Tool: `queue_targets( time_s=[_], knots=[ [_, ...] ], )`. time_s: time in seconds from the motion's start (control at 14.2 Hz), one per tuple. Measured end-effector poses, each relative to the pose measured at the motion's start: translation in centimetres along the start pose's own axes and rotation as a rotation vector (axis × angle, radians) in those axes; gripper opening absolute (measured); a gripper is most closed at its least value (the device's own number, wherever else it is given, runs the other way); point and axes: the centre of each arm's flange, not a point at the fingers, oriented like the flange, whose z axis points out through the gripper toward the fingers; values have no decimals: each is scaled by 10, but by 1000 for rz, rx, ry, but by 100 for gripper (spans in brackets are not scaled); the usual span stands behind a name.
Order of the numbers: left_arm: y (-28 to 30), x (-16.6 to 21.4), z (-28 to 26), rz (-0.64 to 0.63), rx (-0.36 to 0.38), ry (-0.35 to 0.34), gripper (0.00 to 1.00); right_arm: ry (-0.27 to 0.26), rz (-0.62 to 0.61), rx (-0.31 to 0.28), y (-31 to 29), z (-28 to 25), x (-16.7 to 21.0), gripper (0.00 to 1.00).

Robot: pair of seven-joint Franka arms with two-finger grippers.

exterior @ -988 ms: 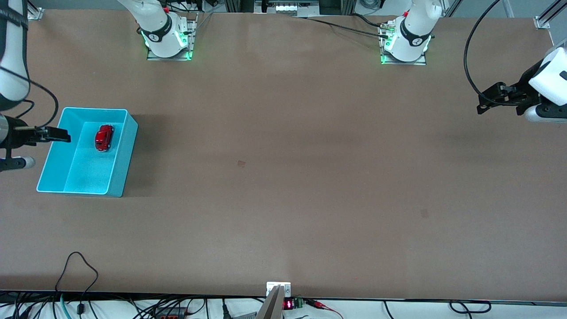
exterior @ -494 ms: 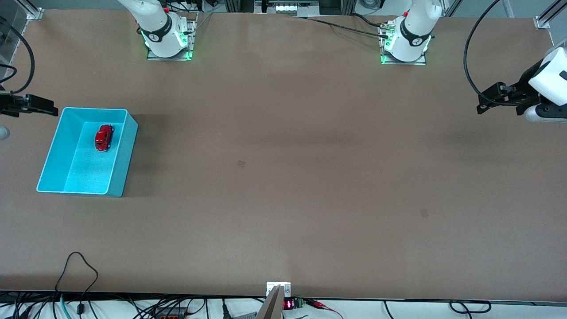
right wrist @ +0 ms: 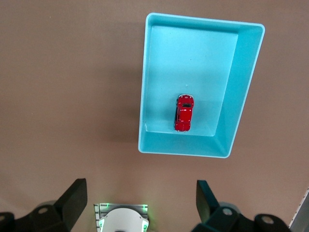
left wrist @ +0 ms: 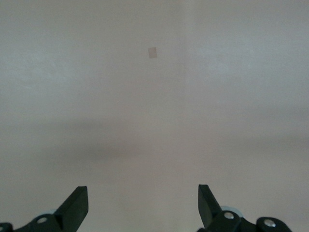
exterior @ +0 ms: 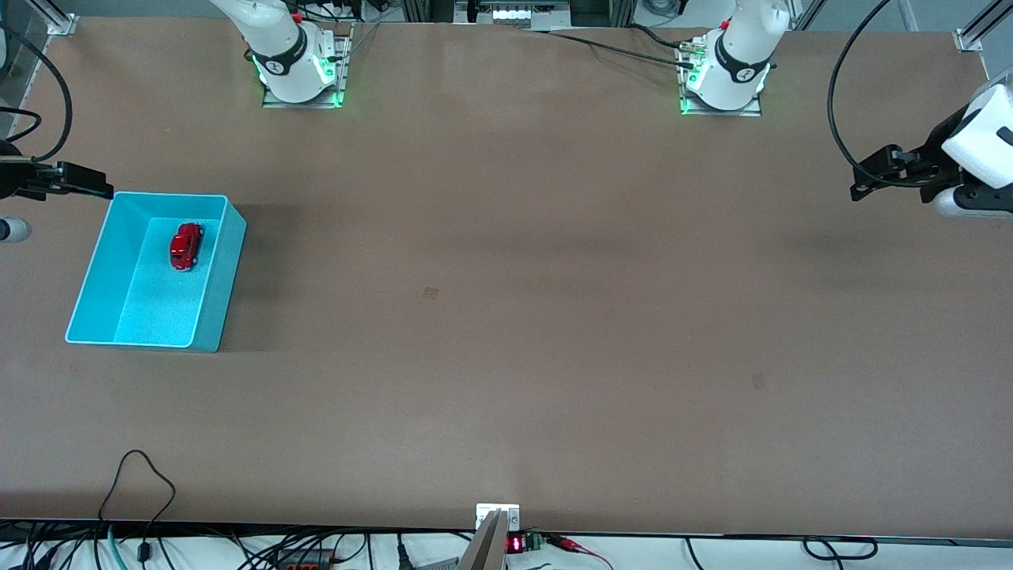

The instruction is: Wind red beetle toy and store in blue box

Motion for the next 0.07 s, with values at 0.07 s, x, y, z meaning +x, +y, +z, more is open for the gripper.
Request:
queue_targets(
  time_s=[0.07],
  knots=[
    [0,0,0,0,0,-1,100,4,0,0,0,0,0,100]
  ],
)
